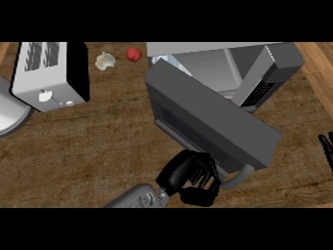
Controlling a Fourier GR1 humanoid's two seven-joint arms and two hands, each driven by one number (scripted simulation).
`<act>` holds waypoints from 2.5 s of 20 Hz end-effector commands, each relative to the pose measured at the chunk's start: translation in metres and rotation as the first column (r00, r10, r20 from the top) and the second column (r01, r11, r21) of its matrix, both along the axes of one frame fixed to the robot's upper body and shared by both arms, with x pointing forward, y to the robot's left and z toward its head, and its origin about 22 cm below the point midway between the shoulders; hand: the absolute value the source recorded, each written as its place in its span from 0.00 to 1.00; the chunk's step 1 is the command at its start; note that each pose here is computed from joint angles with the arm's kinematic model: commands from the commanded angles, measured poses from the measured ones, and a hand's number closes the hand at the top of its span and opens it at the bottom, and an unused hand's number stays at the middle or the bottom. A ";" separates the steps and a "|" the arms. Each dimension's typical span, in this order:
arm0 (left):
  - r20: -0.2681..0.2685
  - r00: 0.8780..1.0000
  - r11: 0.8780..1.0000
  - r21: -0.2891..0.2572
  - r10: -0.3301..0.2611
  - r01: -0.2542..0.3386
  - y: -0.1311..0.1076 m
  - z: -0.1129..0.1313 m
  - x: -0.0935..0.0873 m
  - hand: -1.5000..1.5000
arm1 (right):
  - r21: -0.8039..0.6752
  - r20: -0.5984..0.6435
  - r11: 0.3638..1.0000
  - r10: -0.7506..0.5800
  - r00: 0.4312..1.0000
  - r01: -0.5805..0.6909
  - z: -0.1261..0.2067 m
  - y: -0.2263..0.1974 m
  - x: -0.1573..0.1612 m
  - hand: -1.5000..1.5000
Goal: Pick up the milk, place it into the microwave and close the microwave
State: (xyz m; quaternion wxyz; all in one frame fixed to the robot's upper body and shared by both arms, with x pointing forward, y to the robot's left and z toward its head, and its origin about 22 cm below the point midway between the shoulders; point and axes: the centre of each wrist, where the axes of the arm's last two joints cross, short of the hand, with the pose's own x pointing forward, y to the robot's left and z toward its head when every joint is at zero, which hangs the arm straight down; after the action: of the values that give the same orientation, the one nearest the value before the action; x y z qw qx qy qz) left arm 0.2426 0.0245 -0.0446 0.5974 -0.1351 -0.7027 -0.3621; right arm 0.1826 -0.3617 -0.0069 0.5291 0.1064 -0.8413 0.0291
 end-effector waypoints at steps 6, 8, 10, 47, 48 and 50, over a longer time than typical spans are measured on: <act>0.071 0.979 0.952 -0.255 0.191 -0.167 -0.012 0.042 0.030 0.00 | -0.021 0.086 0.998 0.067 0.994 -0.065 0.032 0.001 0.012 0.00; 0.088 0.972 0.941 -0.285 0.218 -0.185 -0.014 0.052 0.039 0.00 | -0.045 0.093 0.997 0.072 0.993 -0.068 0.039 -0.004 0.013 0.00; 0.098 0.968 0.935 -0.297 0.233 -0.195 -0.016 0.054 0.042 0.00 | 0.004 0.098 0.994 0.106 0.990 -0.107 0.036 0.005 0.016 0.00; 0.155 0.897 0.858 -0.396 0.414 -0.327 -0.021 0.087 0.104 0.00 | -0.006 0.180 0.959 0.280 0.943 -0.284 0.103 -0.010 0.055 0.00; 0.166 0.897 0.859 -0.401 0.411 -0.319 -0.022 0.089 0.105 0.00 | 0.000 0.172 0.959 0.280 0.945 -0.284 0.103 -0.008 0.056 0.00; 0.164 0.895 0.856 -0.405 0.414 -0.322 -0.022 0.089 0.106 0.00 | -0.008 0.167 0.955 0.294 0.941 -0.297 0.104 -0.009 0.057 0.00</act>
State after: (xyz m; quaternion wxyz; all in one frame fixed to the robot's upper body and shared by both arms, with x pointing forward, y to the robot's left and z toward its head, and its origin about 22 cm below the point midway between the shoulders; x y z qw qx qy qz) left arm 0.3386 0.0053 0.0355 0.5236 -0.0682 -0.8399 -0.1251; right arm 0.2375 -0.3694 0.0942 0.4436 0.2300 -0.8597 0.1060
